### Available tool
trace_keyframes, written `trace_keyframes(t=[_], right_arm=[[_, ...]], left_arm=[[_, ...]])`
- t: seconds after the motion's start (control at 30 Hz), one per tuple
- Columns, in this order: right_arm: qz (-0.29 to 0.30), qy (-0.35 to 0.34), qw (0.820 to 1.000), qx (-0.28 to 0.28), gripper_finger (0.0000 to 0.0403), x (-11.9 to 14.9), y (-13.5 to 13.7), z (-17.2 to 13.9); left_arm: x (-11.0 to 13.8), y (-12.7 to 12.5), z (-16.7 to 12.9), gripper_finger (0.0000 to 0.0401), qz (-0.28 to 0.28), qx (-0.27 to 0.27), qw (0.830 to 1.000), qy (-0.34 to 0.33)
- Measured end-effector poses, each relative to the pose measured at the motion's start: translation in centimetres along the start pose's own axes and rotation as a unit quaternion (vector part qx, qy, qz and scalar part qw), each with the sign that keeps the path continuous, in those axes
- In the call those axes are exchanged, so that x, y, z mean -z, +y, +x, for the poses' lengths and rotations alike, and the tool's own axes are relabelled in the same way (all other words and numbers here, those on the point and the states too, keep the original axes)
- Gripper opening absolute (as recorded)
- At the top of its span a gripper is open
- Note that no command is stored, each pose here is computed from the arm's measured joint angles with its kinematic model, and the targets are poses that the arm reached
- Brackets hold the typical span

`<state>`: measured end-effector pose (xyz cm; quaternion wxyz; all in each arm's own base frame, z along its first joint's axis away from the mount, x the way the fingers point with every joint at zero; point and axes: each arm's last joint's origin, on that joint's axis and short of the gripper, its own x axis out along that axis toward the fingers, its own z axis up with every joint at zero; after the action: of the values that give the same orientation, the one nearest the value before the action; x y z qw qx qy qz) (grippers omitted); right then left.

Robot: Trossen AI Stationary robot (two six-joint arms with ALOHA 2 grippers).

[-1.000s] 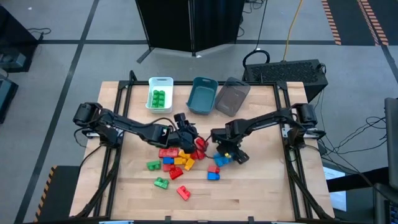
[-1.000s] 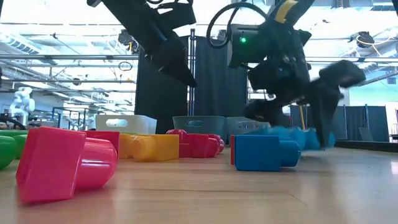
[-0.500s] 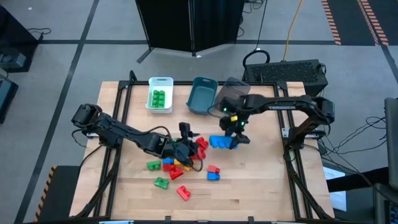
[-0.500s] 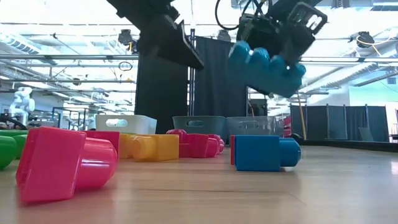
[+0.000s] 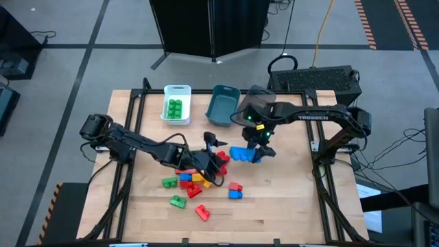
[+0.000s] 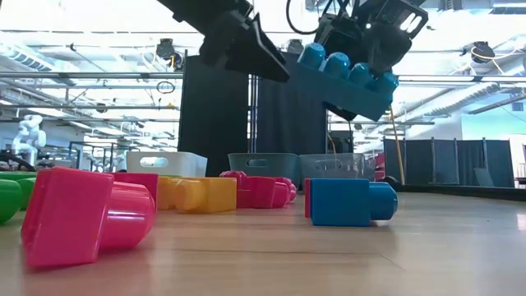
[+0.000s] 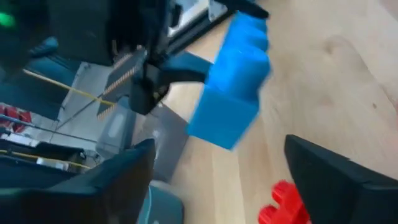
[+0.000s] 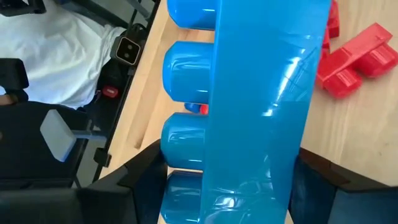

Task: Sort blocks by size
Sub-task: Put the 4 studs blue game piece into the white bin

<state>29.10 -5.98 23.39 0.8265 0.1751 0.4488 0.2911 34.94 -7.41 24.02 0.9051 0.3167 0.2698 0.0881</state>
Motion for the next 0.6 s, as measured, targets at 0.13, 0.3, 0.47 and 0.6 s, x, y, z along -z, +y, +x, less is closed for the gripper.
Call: trace_keyframes(t=[0.13, 0.3, 0.47, 0.6], right_arm=[[-0.002, 0.0, 1.0, -0.001, 0.0241, -0.1, 0.1, 0.2], [0.002, -0.006, 1.0, -0.001, 0.0242, -0.2, 0.1, 0.2], [-0.004, -0.016, 1.0, -0.01, 0.0242, -0.4, 0.1, 0.2], [-0.002, -0.017, 1.0, -0.01, 0.0242, -0.5, 0.1, 0.2]], left_arm=[[-0.1, 0.4, 0.3, 0.0384, 0.014, 0.03, 0.999, -0.026], [-0.5, 0.7, 0.5, 0.038, 0.017, 0.051, 0.996, -0.066], [-0.6, 1.0, 0.6, 0.0339, 0.011, 0.07, 0.994, -0.088], [0.0, 1.0, 1.5, 0.0304, 0.011, 0.074, 0.994, -0.078]])
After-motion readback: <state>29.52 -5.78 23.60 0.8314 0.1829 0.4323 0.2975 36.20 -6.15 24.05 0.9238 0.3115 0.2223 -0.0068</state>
